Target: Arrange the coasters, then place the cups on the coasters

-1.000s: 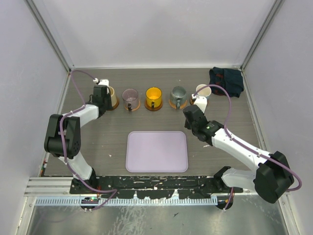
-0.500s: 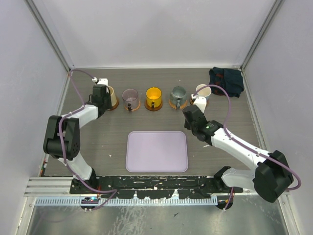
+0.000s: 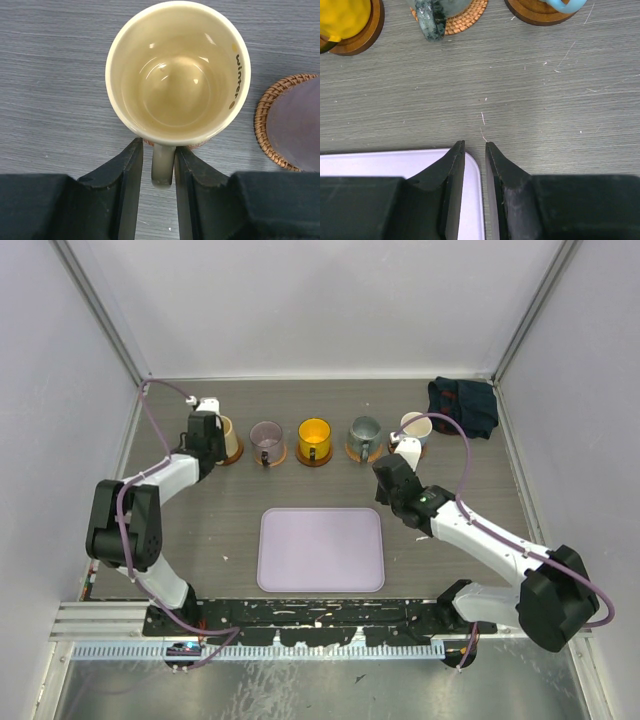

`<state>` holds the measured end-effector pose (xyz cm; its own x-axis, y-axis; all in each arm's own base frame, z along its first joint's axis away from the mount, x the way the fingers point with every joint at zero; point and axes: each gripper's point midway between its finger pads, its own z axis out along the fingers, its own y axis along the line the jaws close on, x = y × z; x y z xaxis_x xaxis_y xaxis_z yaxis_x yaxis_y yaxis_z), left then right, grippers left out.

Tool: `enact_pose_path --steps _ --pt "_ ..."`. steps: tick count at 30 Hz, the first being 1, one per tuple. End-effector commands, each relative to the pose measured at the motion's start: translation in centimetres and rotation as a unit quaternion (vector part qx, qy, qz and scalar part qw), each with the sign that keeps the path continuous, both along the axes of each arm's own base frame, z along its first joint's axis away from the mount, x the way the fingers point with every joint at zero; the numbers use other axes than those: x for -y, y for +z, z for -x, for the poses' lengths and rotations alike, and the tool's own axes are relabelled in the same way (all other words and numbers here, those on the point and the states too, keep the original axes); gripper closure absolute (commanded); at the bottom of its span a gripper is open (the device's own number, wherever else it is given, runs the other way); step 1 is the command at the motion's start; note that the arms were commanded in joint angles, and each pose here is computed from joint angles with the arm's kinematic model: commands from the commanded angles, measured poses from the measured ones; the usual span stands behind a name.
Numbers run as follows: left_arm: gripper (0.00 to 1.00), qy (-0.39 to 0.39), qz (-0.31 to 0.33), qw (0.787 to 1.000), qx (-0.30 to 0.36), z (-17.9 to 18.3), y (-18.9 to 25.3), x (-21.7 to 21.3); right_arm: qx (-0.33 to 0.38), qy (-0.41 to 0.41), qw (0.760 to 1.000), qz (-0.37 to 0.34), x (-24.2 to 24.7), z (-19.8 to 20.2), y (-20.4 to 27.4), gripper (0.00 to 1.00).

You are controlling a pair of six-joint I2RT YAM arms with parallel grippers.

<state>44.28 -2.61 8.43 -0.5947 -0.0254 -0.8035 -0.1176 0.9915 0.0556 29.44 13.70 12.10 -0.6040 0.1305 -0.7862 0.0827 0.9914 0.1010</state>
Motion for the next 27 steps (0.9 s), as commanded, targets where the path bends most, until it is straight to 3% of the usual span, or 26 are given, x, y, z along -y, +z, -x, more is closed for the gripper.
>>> enact_pose_path --steps 1,11,19,27 --pt "0.68 0.012 -0.008 0.998 0.053 -0.7 3.8 -0.7 0.023 -0.003 0.999 -0.022 -0.8 -1.2 1.3 0.71" --pt "0.64 0.007 0.001 0.998 0.058 -0.1 4.6 -0.5 0.022 0.001 0.999 -0.025 -1.0 -1.2 1.2 0.72" --pt "0.40 0.002 0.035 0.995 0.092 1.4 8.3 0.2 0.031 -0.003 0.999 -0.026 -0.8 -1.3 1.9 0.72" --pt "0.29 0.018 0.055 0.985 0.161 4.9 16.0 -0.6 0.073 -0.023 0.997 -0.001 0.8 -2.2 5.1 0.67"
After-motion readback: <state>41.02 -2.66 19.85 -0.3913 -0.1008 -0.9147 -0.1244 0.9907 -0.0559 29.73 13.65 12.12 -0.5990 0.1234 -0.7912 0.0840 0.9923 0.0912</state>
